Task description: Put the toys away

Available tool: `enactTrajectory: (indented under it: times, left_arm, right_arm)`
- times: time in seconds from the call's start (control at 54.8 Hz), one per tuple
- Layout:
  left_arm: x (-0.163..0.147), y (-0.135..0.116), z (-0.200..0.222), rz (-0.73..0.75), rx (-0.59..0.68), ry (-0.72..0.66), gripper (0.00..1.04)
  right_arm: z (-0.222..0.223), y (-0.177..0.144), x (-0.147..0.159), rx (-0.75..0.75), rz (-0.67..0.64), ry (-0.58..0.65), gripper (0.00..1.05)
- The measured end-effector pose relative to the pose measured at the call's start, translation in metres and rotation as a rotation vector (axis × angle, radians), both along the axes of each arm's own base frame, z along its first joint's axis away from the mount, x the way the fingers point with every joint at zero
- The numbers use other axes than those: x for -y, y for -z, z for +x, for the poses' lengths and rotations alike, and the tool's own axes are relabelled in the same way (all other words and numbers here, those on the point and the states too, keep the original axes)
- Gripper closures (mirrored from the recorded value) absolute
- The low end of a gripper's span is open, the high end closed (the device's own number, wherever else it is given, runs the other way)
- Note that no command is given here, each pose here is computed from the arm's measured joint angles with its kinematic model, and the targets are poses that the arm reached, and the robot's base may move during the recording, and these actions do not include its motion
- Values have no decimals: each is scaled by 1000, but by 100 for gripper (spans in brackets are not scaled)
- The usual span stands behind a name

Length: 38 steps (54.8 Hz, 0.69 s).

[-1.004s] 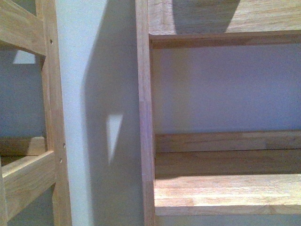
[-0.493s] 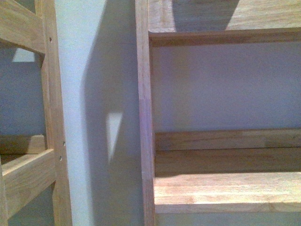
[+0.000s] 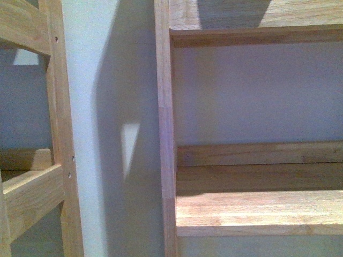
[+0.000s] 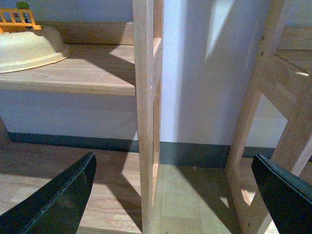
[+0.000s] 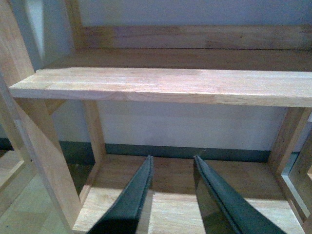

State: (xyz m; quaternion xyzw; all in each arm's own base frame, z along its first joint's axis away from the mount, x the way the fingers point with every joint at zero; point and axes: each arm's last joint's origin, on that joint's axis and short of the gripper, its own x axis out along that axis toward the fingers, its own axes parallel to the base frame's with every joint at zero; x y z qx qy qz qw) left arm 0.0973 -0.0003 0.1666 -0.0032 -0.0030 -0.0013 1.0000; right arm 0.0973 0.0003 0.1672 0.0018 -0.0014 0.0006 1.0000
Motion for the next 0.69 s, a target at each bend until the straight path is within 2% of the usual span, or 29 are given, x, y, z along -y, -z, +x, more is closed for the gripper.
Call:
enactTrajectory:
  times: [0.256,0.365,0.694]
  left_arm:
    - [0,0,0,0,0,0,6]
    - [0,0,0,0,0,0,6]
    - [0,0,0,0,0,0,6]
  right_arm:
    - [0,0,0,0,0,0,24]
    - [0,0,0,0,0,0,0]
    - [0,0,0,0,0,0,0]
